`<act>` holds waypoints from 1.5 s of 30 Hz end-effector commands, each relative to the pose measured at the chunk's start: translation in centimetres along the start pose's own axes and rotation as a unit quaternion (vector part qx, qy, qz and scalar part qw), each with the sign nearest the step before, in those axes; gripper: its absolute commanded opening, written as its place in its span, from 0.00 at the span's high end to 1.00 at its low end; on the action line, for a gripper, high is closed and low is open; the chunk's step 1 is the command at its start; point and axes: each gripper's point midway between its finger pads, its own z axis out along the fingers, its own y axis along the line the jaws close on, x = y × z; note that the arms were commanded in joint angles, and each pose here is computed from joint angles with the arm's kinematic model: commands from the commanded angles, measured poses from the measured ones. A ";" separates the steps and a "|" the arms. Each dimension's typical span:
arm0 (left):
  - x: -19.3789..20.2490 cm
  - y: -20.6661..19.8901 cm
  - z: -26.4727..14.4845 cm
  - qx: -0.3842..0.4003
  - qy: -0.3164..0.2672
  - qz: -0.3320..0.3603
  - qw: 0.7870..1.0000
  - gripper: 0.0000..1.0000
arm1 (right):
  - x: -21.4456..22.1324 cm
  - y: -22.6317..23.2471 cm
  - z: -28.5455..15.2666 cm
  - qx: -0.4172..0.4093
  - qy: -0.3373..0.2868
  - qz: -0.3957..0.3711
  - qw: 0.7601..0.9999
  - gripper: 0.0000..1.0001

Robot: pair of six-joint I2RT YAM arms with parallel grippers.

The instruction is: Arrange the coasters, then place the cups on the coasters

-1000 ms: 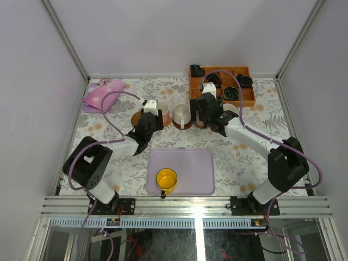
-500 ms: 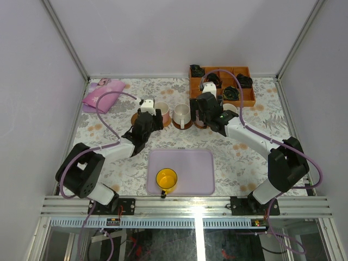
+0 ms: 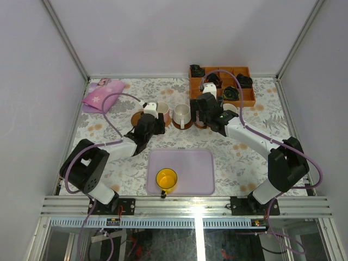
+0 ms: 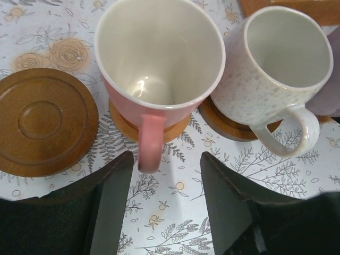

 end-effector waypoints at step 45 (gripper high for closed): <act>3.6 -4.6 -20.2 0.099 0.187 -0.081 0.974 0.02 | -1.5 0.5 -1.5 -0.030 -0.011 0.013 0.999 0.04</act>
